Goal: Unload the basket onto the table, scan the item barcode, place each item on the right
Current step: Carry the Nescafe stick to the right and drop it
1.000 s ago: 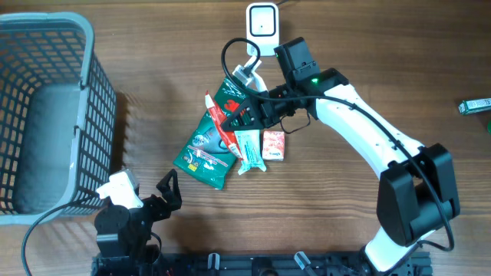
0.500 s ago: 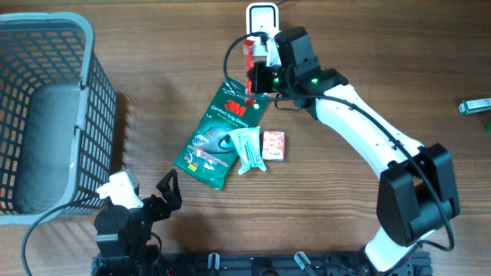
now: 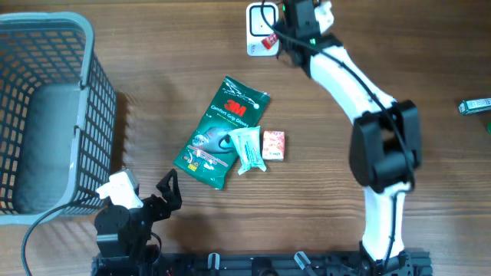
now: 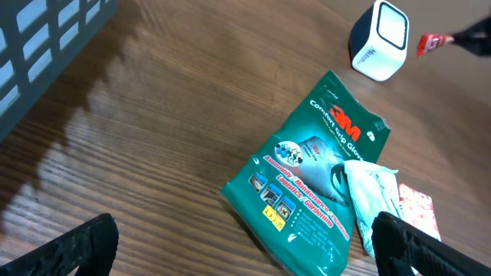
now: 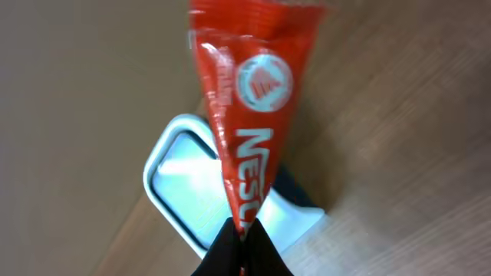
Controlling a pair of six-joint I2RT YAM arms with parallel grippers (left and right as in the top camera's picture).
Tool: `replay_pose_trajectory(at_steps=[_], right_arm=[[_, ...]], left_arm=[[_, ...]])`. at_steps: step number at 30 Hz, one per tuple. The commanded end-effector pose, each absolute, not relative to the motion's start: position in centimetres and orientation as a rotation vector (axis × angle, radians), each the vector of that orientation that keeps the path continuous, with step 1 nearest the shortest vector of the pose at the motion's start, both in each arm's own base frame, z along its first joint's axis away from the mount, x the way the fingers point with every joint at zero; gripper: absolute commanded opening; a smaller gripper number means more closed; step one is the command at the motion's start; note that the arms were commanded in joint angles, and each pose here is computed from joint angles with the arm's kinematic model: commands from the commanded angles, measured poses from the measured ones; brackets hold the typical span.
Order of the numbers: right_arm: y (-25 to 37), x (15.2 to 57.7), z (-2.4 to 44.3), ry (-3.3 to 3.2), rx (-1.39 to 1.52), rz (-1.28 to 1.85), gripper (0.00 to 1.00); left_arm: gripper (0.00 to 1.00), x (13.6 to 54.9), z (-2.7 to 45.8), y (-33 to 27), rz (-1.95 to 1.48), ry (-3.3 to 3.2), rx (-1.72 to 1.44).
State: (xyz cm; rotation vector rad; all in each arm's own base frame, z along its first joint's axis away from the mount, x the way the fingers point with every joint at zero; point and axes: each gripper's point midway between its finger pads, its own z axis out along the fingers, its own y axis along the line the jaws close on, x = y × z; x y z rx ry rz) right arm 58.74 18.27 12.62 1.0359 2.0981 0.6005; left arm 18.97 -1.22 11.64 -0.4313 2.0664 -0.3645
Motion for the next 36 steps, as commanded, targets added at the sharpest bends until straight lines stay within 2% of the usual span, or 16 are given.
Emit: replay_pose_trajectory(at_steps=[1, 6, 11, 13, 16, 23, 26, 28, 29, 30, 31, 32, 34, 36], right_arm=[[20.3, 62.6, 13.4, 2.053, 1.033, 0.679, 0.05], [20.8, 63.6, 10.1, 2.068, 1.099, 0.694, 0.05], [19.5, 64.0, 10.3, 2.097, 1.076, 0.698, 0.05], [17.3, 63.6, 11.7, 2.156, 1.032, 0.607, 0.05], [8.5, 60.7, 14.7, 2.314, 0.957, 0.342, 0.05], [-20.6, 48.3, 7.3, 2.574, 1.24, -0.258, 0.04], [-27.9, 44.4, 5.4, 2.559, 1.323, -0.337, 0.05], [-30.5, 43.1, 5.2, 2.511, 1.394, -0.328, 0.07], [-31.2, 43.0, 5.2, 2.497, 1.397, -0.291, 0.2], [-31.5, 43.3, 5.2, 2.498, 1.375, -0.238, 0.68], [-31.4, 43.7, 5.5, 2.501, 1.344, -0.181, 0.95], [-31.1, 44.5, 6.2, 2.493, 1.311, -0.115, 0.99], [-29.5, 46.9, 9.6, 2.439, 1.233, 0.069, 1.0], [-24.7, 49.4, 16.4, 2.38, 1.075, 0.325, 1.0]], left_arm=[[1.0, 19.0, 11.7, -1.5, -0.382, 2.062, -0.429], [1.0, 19.0, 11.7, -1.5, -0.382, 2.062, -0.429], [1.0, 19.0, 11.7, -1.5, -0.382, 2.062, -0.429], [1.0, 19.0, 11.7, -1.5, -0.382, 2.062, -0.429], [1.0, 19.0, 11.7, -1.5, -0.382, 2.062, -0.429], [1.0, 19.0, 11.7, -1.5, -0.382, 2.062, -0.429], [1.0, 19.0, 11.7, -1.5, -0.382, 2.062, -0.429], [1.0, 19.0, 11.7, -1.5, -0.382, 2.062, -0.429], [1.0, 19.0, 11.7, -1.5, -0.382, 2.062, -0.429], [1.0, 19.0, 11.7, -1.5, -0.382, 2.062, -0.429], [1.0, 19.0, 11.7, -1.5, -0.382, 2.062, -0.429], [1.0, 19.0, 11.7, -1.5, -0.382, 2.062, -0.429], [1.0, 19.0, 11.7, -1.5, -0.382, 2.062, -0.429], [1.0, 19.0, 11.7, -1.5, -0.382, 2.062, -0.429]])
